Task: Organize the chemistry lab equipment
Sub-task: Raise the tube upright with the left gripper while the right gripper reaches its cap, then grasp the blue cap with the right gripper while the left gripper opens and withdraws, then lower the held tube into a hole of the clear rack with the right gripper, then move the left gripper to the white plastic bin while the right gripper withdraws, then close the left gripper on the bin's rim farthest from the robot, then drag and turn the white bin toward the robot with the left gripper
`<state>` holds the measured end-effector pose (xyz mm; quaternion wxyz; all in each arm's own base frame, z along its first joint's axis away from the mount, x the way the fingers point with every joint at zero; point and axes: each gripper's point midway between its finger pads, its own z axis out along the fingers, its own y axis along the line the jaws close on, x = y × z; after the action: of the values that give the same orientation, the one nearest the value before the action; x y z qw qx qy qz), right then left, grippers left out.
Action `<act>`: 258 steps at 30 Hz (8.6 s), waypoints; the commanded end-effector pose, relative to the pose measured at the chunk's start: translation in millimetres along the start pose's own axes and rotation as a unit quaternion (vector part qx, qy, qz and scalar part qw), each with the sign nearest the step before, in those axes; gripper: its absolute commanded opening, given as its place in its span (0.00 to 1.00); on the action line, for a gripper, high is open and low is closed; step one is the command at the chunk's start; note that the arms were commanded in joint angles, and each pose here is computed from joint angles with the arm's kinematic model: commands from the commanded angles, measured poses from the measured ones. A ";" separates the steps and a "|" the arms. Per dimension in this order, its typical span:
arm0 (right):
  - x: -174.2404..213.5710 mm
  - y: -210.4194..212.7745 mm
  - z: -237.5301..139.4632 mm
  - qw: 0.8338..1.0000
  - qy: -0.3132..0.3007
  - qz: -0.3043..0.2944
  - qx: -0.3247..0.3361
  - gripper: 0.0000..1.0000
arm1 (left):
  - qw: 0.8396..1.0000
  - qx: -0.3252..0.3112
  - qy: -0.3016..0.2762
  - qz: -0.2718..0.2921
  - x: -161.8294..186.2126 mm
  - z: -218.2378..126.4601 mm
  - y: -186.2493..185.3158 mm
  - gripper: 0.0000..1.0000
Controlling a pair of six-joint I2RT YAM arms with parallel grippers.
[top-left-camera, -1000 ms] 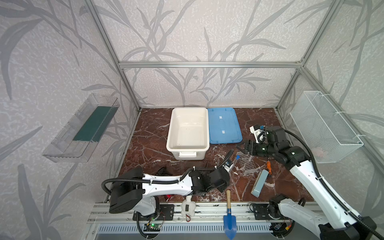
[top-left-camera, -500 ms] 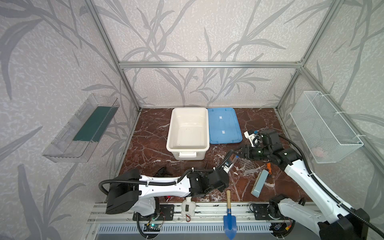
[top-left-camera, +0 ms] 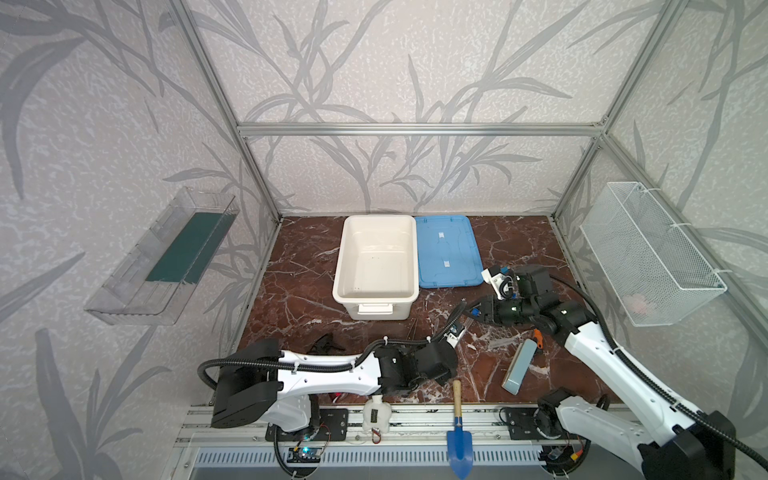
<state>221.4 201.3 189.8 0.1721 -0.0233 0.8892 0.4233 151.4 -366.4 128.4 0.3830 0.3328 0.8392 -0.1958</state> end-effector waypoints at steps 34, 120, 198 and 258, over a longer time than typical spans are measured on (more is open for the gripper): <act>-32.9 -62.5 -103.9 0.924 -0.219 -0.154 0.273 0.16 | 0.987 0.127 -0.076 -0.067 -100.1 -4.1 -36.6 0.99; -26.8 -21.7 -117.9 0.928 -0.284 -0.169 0.169 0.99 | 0.968 -0.168 0.057 -0.176 -59.8 -80.4 135.4 0.90; -76.8 21.3 -68.9 0.951 -0.226 -0.207 0.038 0.98 | 0.713 -0.523 0.076 -0.460 -32.0 -158.7 458.0 0.00; -49.2 10.5 -69.6 0.955 -0.178 -0.229 0.064 0.99 | 0.639 -0.488 -0.169 -0.570 -8.1 -225.3 365.3 0.91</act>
<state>251.4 147.5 241.8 0.4178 -0.0960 0.8429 0.3252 308.1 7.9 224.5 0.4079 -0.5588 0.7209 -0.0415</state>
